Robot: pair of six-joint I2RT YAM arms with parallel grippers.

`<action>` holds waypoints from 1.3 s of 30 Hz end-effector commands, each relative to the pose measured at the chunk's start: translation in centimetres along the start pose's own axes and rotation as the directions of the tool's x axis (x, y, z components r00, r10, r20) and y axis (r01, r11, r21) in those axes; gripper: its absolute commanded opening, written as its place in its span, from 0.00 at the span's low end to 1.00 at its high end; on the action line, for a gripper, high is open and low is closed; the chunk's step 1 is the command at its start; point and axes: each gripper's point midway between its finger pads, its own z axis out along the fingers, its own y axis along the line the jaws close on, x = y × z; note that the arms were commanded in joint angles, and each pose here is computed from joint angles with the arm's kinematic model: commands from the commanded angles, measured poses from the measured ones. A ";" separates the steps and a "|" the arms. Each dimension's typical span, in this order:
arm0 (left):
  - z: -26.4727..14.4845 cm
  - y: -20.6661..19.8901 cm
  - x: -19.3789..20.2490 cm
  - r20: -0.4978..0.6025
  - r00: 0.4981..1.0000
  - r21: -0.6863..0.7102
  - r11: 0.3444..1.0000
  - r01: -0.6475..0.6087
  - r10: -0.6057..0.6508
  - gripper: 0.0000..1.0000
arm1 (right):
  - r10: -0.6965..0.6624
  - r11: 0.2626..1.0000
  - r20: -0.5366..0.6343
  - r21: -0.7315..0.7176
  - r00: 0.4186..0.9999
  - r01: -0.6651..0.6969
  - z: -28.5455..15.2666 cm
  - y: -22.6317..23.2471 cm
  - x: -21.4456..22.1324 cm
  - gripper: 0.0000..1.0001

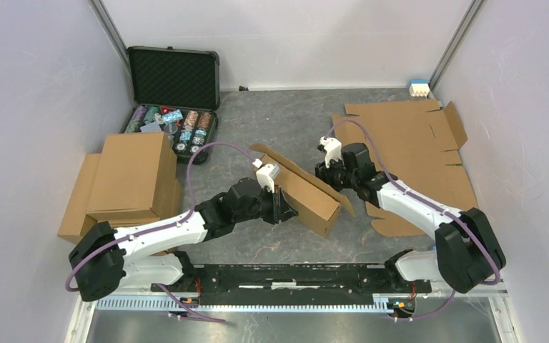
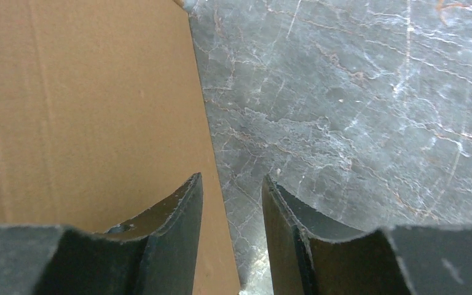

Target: Fold the paper box

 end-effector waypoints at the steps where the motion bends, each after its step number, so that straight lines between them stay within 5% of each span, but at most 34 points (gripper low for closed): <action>1: -0.3 -0.4 -1.2 0.053 0.999 -0.001 1.000 0.011 -0.011 0.22 | 0.028 1.000 0.131 -0.016 0.991 -0.027 -2.6 0.2 -4.8 0.46; 10: 0.1 -0.1 -1.0 0.044 0.999 -0.014 1.000 0.000 0.000 0.21 | 0.157 0.970 0.277 -0.222 0.948 -0.096 -7.2 1.8 -7.7 0.50; 16: 0.2 -0.1 -0.9 0.038 0.999 -0.012 1.000 -0.004 0.004 0.21 | 0.184 0.933 0.383 -0.357 0.905 -0.039 -9.6 4.2 -10.2 0.65; 23: 0.3 0.5 -0.8 0.024 1.000 -0.047 0.999 -0.011 0.012 0.21 | 0.240 0.873 0.355 -0.487 0.904 -0.041 -10.6 6.4 -10.2 0.68; 39: 1.0 0.5 -0.9 0.019 1.000 -0.051 0.999 -0.008 0.009 0.21 | 0.056 0.950 0.268 -0.311 0.962 0.031 -10.5 6.1 -6.8 0.77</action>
